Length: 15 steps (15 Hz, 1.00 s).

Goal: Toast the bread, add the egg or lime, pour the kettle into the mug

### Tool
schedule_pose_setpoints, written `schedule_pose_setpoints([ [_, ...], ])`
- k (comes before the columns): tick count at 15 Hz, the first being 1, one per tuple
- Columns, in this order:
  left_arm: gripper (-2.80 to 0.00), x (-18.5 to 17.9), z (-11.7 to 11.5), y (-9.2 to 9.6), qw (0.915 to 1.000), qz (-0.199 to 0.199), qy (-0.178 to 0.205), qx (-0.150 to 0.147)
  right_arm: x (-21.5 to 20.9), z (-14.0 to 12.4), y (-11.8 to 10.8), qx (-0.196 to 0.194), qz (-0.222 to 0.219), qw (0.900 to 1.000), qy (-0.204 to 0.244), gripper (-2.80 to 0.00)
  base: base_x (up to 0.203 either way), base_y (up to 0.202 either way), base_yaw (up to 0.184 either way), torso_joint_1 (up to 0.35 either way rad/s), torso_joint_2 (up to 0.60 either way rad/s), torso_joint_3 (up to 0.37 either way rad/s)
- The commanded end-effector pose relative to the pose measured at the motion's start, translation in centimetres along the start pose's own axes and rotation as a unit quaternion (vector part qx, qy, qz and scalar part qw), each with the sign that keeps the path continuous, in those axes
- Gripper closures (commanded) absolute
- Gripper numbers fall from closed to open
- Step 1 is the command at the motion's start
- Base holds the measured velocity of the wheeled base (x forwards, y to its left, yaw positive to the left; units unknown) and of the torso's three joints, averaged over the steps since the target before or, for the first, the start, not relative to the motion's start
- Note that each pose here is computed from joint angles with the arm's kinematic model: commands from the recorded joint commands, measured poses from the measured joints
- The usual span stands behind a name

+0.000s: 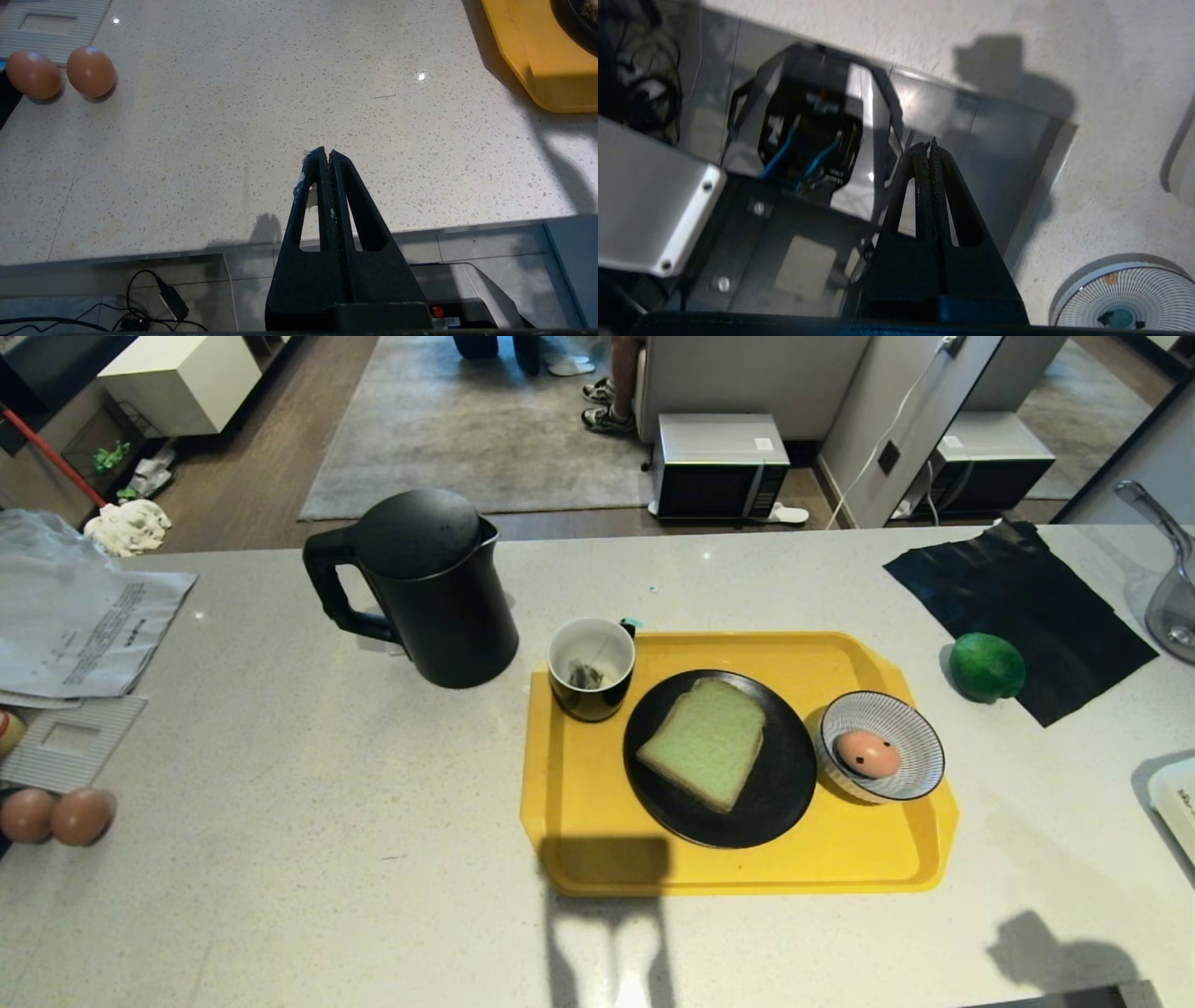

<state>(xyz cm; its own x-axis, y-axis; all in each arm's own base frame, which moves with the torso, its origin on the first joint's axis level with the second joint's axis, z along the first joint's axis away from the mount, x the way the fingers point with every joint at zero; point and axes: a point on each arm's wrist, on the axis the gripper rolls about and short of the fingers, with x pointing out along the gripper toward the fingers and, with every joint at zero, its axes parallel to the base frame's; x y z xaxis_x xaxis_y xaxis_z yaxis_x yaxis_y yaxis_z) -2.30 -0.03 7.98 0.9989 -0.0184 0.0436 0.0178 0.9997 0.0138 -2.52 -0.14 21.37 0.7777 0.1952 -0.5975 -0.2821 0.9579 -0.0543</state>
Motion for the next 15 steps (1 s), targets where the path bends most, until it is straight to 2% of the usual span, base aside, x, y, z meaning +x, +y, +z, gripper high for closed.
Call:
schedule_pose_setpoints([
  [1,0.00,0.1,-0.5,0.0,1.0000,0.000,0.007,0.000,0.8,-1.1,-0.1,-0.030,0.030,0.998,0.045,0.00,0.000,0.000,0.000,0.000,0.00,0.000],
  [3,0.00,0.1,-0.5,0.0,1.0000,0.000,0.007,0.000,2.8,-1.0,-0.2,-0.039,0.037,0.994,0.095,0.00,0.000,0.000,0.000,0.000,0.00,0.000],
  [6,0.00,0.1,-0.5,0.0,1.0000,0.000,0.007,0.000,6.6,-1.0,-0.3,-0.049,0.041,0.988,0.139,0.00,0.000,0.000,0.000,0.000,0.00,0.000],
  [10,0.00,0.1,-0.5,0.0,1.0000,0.000,0.007,-0.001,11.0,-0.1,-0.6,-0.063,0.008,0.988,0.143,0.00,0.000,0.000,0.000,0.000,0.00,0.000],
  [15,0.00,0.1,-0.5,0.0,1.0000,0.000,0.007,-0.001,12.8,0.3,0.8,-0.119,0.071,0.975,0.176,0.00,0.000,0.000,0.000,0.000,0.00,0.000],
])
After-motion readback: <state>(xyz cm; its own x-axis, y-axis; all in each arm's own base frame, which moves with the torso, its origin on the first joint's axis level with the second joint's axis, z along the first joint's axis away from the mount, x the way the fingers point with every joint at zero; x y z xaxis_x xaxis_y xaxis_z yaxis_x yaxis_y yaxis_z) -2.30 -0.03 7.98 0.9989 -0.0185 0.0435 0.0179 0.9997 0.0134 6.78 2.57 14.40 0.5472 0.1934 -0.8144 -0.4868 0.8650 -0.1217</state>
